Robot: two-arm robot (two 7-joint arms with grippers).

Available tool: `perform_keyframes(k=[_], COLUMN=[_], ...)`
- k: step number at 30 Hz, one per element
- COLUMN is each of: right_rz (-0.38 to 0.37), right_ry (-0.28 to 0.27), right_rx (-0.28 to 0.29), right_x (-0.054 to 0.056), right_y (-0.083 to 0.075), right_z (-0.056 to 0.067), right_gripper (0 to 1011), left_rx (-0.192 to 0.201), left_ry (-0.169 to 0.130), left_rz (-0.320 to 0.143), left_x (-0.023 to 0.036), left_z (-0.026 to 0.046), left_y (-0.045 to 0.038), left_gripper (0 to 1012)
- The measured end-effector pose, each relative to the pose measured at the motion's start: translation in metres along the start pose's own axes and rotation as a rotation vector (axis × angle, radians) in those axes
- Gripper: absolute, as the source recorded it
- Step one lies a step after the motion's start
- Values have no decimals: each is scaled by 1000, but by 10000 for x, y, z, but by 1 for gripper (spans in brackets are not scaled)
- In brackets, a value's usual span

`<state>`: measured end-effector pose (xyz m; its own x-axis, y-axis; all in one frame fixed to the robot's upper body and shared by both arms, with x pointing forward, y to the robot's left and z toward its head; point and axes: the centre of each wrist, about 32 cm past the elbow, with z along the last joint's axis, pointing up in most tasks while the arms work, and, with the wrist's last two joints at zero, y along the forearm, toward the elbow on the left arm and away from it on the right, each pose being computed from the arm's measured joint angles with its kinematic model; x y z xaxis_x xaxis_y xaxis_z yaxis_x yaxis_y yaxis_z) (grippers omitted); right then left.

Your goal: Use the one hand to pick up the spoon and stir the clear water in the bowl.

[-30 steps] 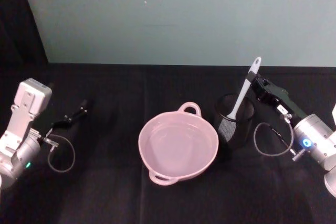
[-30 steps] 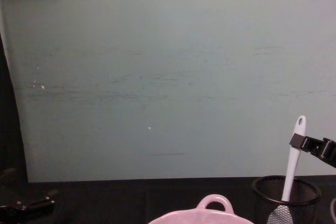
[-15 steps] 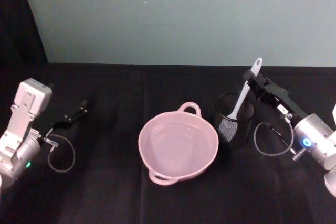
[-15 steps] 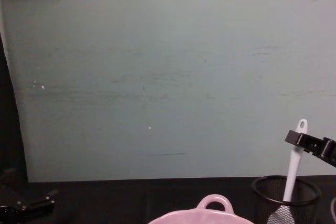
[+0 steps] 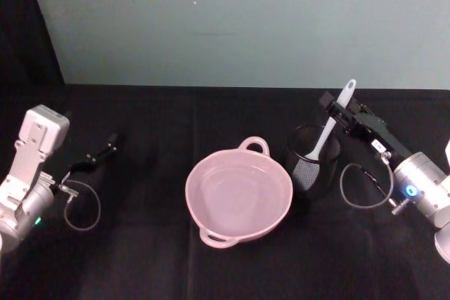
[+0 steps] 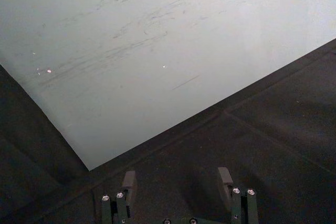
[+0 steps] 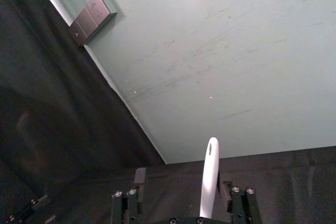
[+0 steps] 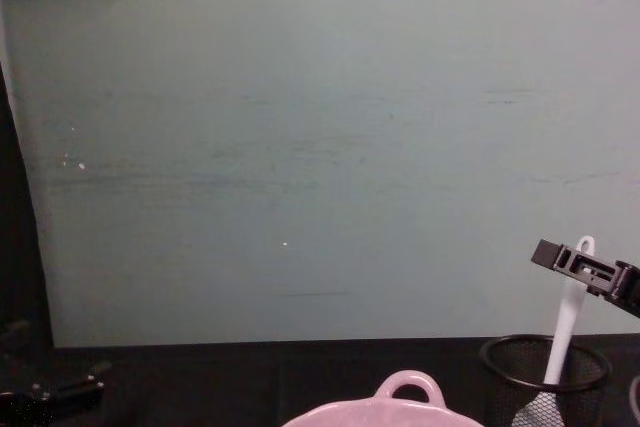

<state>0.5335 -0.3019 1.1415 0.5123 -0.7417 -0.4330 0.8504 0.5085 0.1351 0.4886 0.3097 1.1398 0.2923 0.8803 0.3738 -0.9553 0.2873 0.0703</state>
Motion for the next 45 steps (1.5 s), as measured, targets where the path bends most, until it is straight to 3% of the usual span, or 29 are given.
perform_keyframes(k=[8,19,33,45], right_rz=[0,1,-59,-95], right_ry=[0,-4,-154,-338], right_rx=[0,0,-9,-12], right_x=[0,-2,-37,-99], right_y=[0,1,-49,-200], right_z=[0,0,-5,17], right_gripper=[1002,1003,1003,1003], left_rx=[0,0,0,0], left_ry=[0,0,0,0], left_rz=[0,0,0,0], left_x=[0,0,0,0], left_z=[0,0,0,0], left_y=[0,0,0,0], left_gripper=[1005,1005,1005,1005])
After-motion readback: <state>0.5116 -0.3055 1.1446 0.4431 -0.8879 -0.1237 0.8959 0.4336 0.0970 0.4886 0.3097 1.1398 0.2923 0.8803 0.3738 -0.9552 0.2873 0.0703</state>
